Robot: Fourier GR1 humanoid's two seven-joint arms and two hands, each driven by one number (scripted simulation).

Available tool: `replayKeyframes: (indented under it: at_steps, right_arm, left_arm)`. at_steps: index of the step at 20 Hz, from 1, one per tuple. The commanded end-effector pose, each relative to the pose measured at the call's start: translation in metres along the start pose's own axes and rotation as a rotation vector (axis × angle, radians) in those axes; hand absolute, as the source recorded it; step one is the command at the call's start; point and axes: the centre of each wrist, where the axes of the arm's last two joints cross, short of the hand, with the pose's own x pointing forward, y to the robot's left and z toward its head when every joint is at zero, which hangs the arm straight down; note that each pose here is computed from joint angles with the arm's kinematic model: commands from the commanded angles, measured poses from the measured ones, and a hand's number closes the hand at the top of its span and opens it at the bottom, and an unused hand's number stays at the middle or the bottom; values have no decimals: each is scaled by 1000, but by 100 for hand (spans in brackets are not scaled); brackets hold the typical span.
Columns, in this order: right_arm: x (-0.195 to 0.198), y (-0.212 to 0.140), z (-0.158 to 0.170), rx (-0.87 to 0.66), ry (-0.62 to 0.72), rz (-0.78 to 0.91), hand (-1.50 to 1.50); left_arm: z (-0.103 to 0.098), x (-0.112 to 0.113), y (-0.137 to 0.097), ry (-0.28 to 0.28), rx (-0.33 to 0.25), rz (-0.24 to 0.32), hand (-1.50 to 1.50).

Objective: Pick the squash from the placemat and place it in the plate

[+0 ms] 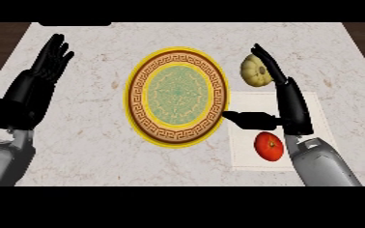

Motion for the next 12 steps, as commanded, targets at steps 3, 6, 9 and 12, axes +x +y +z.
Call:
replayKeyframes:
  at_steps: [3, 6, 9, 12]
  right_arm:
    - [30, -44, -12, 93, 194, 305, -150]
    - [34, -63, -26, 190, 331, 498, -150]
    - [52, -74, -29, 321, 460, 612, -150]
    - [68, -72, -37, 463, 564, 667, -150]
  left_arm:
    - [0, 0, 4, 8, -2, -13, 0]
    - [-1, -3, -4, 5, -2, 2, 0]
    - [5, -4, -9, 15, -1, -5, 0]
    - [1, -7, -12, 16, -6, 9, 0]
